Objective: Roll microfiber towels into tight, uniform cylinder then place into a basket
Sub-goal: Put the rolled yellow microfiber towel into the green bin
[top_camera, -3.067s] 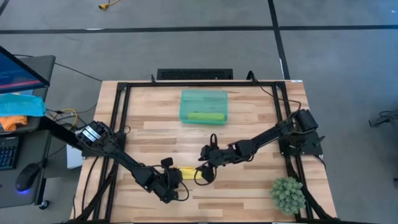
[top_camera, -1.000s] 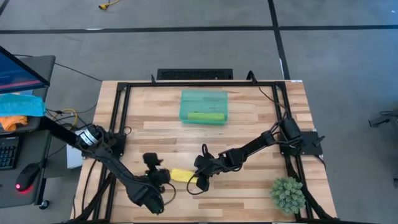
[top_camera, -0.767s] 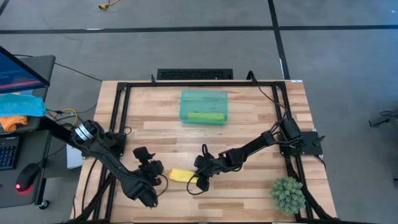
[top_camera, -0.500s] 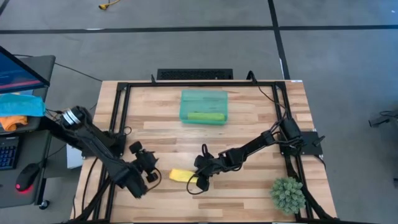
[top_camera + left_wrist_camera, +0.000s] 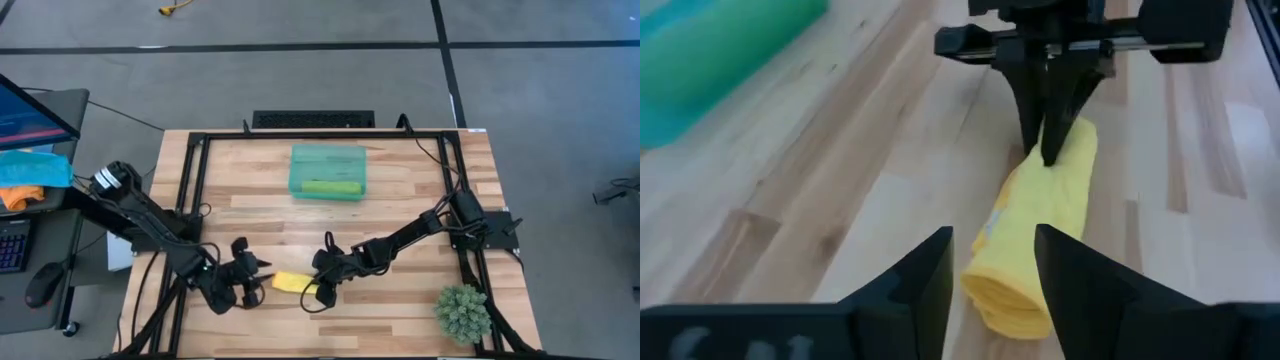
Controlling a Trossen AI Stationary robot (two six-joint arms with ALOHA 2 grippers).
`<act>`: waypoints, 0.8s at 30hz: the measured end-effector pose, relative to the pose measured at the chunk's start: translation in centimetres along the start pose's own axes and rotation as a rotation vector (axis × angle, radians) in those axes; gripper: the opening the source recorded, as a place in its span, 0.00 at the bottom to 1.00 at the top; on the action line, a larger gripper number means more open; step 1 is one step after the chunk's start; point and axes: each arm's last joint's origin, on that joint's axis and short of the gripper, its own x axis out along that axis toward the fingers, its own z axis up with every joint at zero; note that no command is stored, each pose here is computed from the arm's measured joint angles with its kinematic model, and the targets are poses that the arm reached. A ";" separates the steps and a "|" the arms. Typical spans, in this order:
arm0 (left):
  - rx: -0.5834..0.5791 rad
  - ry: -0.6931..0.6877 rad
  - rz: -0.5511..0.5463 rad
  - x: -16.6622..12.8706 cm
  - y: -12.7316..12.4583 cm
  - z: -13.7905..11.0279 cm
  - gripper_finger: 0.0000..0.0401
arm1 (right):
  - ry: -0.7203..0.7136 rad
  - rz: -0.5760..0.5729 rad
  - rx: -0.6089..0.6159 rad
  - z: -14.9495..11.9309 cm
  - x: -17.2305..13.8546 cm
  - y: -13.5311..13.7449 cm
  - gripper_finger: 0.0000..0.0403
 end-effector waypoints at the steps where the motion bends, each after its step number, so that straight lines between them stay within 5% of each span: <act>1: -0.008 0.004 -0.004 0.2 0.0 0.0 0.35 | 0.000 0.000 0.003 0.0 0.0 0.0 0.08; 7: -0.065 0.051 0.039 2.1 0.2 -0.5 0.47 | -0.001 0.001 0.004 0.0 0.0 0.0 0.07; 12: -0.221 0.181 0.018 4.0 0.7 -0.9 0.58 | -0.002 0.001 0.004 0.0 0.0 0.0 0.08; 24: -0.324 0.305 -0.006 7.3 1.2 -1.7 0.60 | -0.002 0.002 0.002 0.0 0.0 0.0 0.08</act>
